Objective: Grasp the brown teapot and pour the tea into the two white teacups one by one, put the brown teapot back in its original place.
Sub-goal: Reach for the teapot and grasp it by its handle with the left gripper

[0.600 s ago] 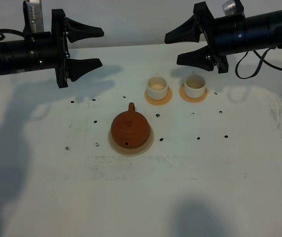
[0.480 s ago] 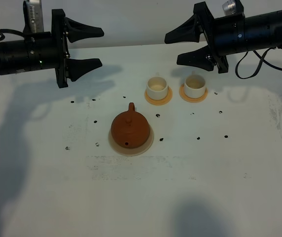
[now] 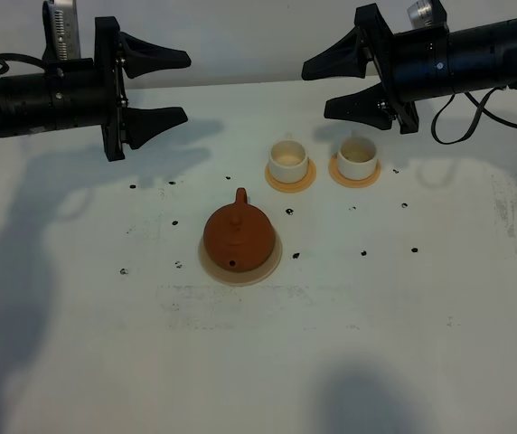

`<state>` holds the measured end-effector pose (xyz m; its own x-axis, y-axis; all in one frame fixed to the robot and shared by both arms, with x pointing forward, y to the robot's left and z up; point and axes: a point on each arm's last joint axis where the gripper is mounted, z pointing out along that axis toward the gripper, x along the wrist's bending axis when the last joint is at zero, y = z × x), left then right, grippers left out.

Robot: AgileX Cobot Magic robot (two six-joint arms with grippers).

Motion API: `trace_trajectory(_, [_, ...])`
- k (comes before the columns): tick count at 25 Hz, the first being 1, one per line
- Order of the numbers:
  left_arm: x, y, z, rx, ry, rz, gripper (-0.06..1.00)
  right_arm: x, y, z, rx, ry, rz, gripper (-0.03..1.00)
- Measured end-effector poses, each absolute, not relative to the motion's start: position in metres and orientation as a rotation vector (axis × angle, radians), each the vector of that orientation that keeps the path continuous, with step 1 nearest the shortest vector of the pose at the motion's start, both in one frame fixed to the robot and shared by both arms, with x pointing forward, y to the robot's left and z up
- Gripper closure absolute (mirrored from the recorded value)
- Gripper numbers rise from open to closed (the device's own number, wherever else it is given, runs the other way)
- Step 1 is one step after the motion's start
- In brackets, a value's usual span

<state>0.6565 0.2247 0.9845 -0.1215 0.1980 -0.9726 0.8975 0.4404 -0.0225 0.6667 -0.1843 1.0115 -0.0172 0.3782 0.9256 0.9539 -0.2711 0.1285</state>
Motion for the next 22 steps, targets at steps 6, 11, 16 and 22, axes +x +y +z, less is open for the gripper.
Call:
trace_trajectory(6, [0.657, 0.225, 0.984, 1.02, 1.57, -0.766, 0.28, 0.666, -0.184, 1.012, -1.672, -1.409, -1.286, 0.37])
trace_trajectory(11, [0.657, 0.225, 0.985, 1.11, 1.487, -0.678, 0.31, 0.666, -0.184, 1.012, -1.633, -1.483, -1.328, 0.4])
trace_trajectory(16, [0.657, 0.226, 0.997, 1.222, 1.37, -0.526, 0.37, 0.668, -0.184, 1.013, -1.593, -1.574, -1.385, 0.48])
trace_trajectory(22, [0.65, 0.231, 1.02, 1.403, 1.309, -0.292, 0.37, 0.67, -0.185, 1.018, -1.544, -1.729, -1.416, 0.5])
